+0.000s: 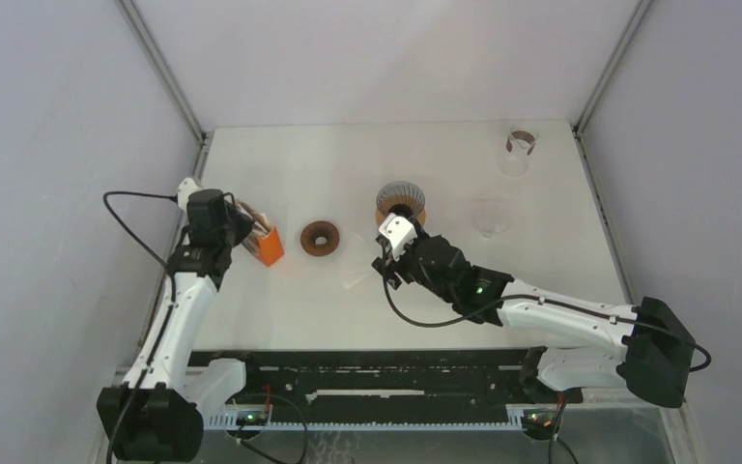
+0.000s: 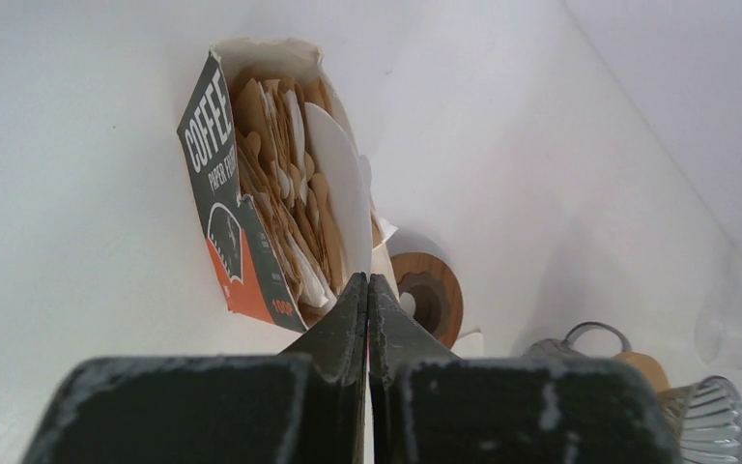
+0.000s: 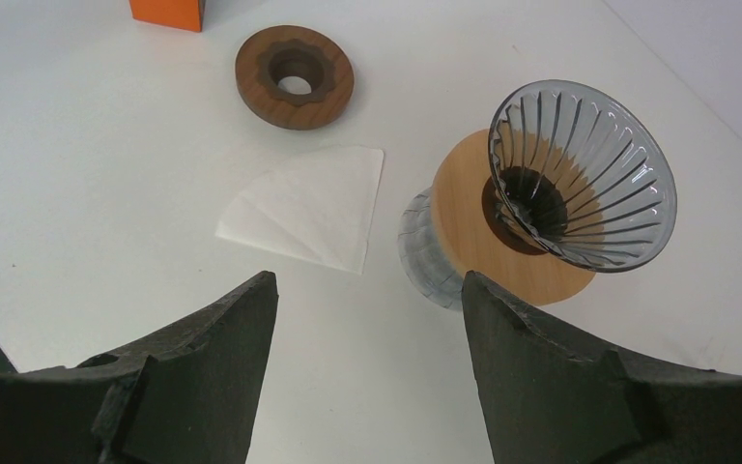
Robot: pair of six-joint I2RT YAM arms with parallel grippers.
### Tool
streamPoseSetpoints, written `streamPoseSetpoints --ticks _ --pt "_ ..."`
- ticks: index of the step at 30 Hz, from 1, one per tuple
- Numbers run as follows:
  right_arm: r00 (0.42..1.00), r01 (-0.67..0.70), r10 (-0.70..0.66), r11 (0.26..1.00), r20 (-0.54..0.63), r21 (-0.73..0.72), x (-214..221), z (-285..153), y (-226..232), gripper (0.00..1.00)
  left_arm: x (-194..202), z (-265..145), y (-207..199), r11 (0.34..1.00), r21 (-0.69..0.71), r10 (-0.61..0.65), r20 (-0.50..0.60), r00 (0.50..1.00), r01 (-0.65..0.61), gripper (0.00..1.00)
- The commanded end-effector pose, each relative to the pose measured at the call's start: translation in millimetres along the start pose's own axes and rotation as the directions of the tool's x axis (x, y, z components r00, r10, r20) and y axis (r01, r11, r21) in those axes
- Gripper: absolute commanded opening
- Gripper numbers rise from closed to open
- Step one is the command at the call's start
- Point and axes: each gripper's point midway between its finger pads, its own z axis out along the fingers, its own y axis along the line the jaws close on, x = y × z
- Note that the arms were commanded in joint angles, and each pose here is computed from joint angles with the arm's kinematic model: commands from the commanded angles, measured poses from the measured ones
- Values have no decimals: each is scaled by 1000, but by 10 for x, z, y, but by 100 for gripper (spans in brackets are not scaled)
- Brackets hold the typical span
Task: Place the coffee filter in the dripper
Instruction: Pick up the coffee filter from the coffee filter holder.
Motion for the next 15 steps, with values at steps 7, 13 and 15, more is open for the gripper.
streamPoseSetpoints --ticks 7,13,15 --pt "995 -14 16 1000 97 -26 -271 -100 16 79 -548 -578 -267 989 149 -34 169 985 8 0" --pt "984 -14 27 997 176 -74 -484 -182 64 79 -536 -796 -381 970 242 -10 169 986 -32 0" --pt "980 -6 22 996 196 -85 -535 -196 76 79 -558 -897 -434 959 279 -12 179 984 -39 1"
